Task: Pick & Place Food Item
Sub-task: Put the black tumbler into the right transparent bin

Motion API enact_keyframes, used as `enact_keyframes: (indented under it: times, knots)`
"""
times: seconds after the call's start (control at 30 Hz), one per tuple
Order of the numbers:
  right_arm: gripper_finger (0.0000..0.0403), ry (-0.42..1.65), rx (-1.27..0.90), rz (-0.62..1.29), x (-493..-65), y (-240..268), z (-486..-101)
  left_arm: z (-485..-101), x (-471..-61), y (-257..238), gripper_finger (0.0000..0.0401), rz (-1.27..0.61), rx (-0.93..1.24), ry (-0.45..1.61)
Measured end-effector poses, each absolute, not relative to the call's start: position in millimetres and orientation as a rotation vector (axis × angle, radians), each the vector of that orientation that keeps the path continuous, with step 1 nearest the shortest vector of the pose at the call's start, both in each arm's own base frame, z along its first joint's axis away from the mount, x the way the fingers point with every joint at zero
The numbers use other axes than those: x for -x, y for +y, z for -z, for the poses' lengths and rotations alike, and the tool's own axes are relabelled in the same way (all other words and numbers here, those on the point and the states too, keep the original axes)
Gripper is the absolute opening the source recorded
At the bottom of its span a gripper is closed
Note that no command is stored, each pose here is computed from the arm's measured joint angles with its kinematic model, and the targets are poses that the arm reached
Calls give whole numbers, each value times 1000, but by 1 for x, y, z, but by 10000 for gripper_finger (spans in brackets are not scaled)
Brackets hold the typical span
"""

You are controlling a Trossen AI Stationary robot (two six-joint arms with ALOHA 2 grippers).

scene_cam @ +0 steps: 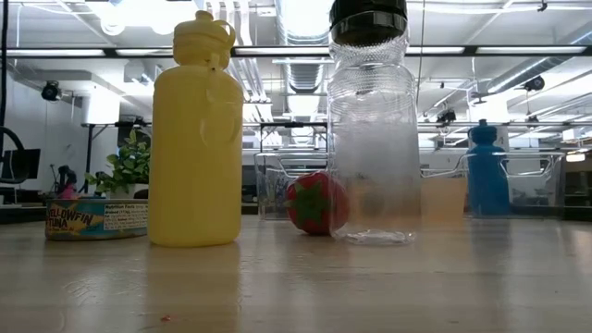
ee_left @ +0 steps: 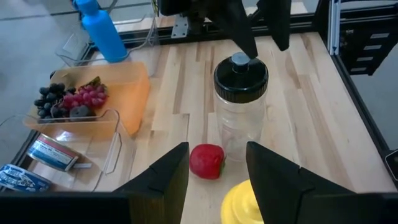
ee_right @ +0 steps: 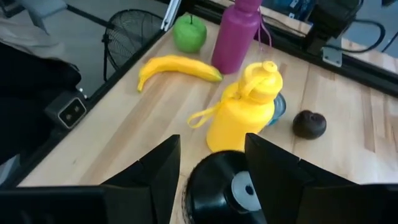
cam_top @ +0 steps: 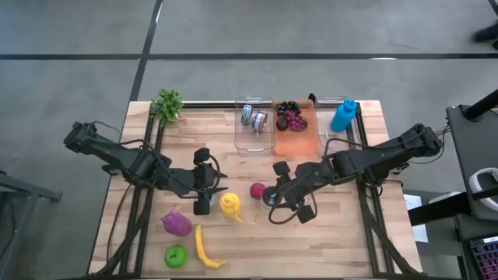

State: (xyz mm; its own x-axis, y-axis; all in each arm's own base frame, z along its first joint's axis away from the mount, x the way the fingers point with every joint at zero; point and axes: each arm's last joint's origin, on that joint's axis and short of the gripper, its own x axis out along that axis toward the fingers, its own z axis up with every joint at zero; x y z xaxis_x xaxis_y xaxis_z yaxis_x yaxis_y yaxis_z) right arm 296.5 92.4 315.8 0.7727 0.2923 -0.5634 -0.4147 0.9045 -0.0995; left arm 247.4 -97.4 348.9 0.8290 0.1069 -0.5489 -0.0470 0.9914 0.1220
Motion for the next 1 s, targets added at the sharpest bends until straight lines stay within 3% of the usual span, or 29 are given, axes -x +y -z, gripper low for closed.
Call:
enact_keyframes:
  times: [0.63, 1.0]
  knots:
    - [139, 622, 213, -345, -299, 77, -301, -349, -248, -98, 163, -76, -119, 583]
    - [72, 625, 236, -353, -298, 77, -298, -350, -248, -98, 162, -75, -114, 575]
